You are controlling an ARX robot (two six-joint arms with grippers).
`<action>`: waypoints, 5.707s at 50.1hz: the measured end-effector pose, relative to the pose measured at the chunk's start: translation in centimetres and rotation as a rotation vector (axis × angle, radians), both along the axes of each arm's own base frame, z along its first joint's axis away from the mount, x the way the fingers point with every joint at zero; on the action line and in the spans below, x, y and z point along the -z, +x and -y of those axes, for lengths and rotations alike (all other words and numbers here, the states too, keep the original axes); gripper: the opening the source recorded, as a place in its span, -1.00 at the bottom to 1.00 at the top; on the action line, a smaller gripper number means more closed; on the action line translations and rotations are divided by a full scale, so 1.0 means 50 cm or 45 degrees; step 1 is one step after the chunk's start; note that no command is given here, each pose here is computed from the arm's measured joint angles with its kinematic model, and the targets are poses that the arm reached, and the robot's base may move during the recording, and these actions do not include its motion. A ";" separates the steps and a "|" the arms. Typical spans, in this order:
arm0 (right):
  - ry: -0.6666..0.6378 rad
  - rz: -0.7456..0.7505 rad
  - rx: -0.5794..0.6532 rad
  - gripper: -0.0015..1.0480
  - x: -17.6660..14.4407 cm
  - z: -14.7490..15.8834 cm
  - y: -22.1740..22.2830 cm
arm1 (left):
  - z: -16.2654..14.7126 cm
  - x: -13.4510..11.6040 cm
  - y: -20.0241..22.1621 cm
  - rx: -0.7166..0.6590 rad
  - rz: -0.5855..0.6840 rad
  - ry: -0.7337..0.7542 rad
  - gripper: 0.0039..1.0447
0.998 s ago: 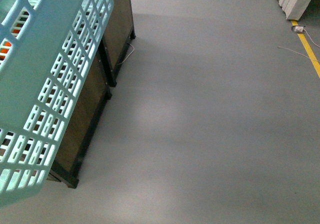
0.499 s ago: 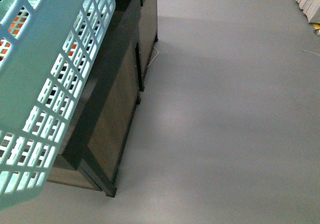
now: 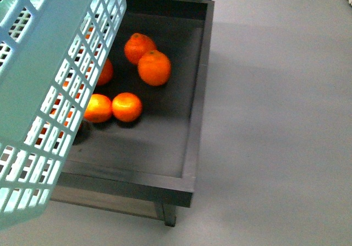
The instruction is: Pick lemon and mango into basket
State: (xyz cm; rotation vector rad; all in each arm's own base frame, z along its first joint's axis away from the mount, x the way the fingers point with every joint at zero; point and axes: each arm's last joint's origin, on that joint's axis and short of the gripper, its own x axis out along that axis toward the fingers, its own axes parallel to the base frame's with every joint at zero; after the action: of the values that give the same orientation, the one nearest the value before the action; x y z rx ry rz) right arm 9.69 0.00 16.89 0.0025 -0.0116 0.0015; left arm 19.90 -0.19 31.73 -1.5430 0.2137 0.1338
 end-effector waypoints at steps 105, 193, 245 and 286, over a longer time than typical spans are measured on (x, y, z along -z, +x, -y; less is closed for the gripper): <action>0.001 0.002 0.002 0.83 0.000 0.000 0.000 | 0.000 0.000 0.000 -0.002 0.000 0.005 -0.90; 0.001 0.001 0.003 0.83 0.000 0.000 0.000 | 0.336 0.021 0.215 0.905 -0.065 0.602 -0.90; 0.537 -0.551 0.334 0.83 0.016 0.065 0.045 | 0.456 0.014 0.181 1.111 0.006 0.598 -0.90; -0.393 -1.063 0.234 0.83 0.270 0.300 0.437 | 0.455 0.013 0.181 1.107 0.008 0.603 -0.90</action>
State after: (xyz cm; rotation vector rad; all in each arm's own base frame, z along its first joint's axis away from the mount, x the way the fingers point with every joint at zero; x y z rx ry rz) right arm 31.56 -14.99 3.38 -0.3062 0.8230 -0.1811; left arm 28.95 -22.96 31.06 -0.8779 0.7677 -0.4772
